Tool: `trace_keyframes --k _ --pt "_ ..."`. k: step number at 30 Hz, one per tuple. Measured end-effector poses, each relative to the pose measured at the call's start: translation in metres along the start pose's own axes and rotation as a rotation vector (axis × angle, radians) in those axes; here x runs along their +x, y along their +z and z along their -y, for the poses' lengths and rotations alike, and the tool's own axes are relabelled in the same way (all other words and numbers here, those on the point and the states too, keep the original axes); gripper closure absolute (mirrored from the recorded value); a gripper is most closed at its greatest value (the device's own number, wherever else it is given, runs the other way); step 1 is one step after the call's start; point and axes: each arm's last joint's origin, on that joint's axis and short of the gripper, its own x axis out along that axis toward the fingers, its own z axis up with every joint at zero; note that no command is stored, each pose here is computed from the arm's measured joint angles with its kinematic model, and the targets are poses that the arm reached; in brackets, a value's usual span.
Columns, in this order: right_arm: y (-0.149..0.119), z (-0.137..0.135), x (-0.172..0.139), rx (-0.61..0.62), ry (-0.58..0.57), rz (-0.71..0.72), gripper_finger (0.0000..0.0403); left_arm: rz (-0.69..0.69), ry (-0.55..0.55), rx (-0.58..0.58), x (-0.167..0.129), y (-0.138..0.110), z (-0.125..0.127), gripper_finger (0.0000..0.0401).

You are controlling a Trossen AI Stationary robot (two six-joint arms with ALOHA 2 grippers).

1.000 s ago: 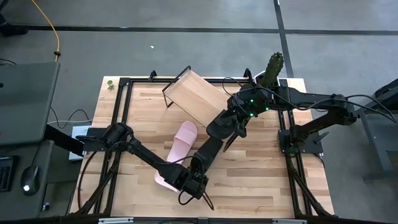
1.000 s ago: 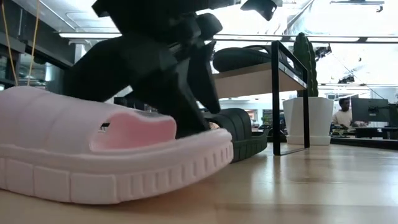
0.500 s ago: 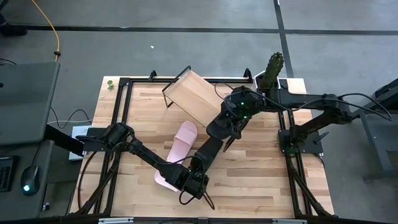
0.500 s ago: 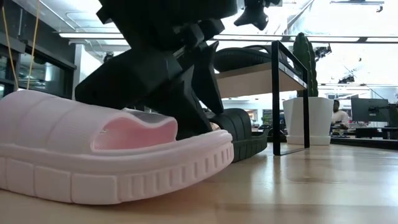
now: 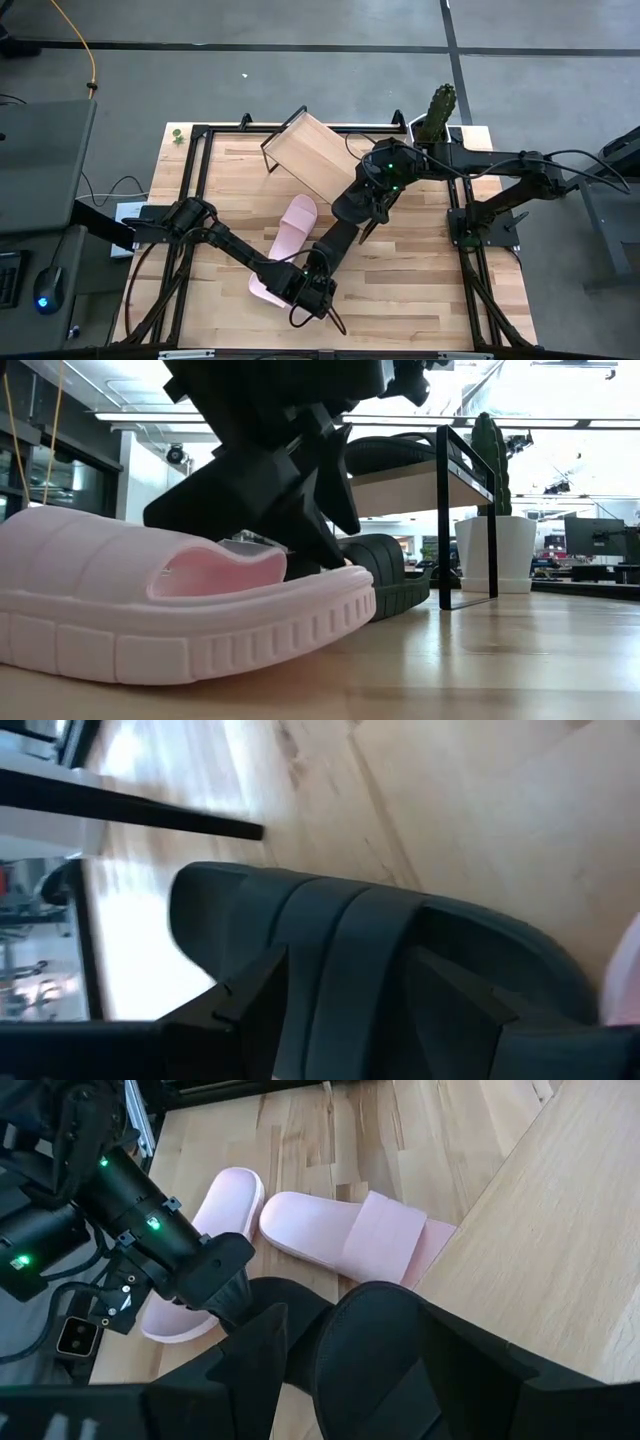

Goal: Pick and place slides into the shelf
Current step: Put the black slipper on the shelf

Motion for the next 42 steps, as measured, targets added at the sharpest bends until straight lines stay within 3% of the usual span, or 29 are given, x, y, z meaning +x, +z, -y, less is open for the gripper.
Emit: trace_keyframes --k 26,31,42 --pt "0.001 -0.017 0.003 -0.043 0.045 0.017 0.0192 -0.040 0.008 -0.107 0.017 -0.005 -0.018 0.0221" --pt "0.001 -0.019 0.003 -0.050 0.020 0.019 0.0192 -0.042 0.042 -0.114 0.017 -0.005 -0.019 0.0253" --pt "0.001 -0.019 0.003 -0.058 0.009 0.028 0.0192 -0.039 0.021 -0.112 0.017 -0.005 -0.019 0.0368"
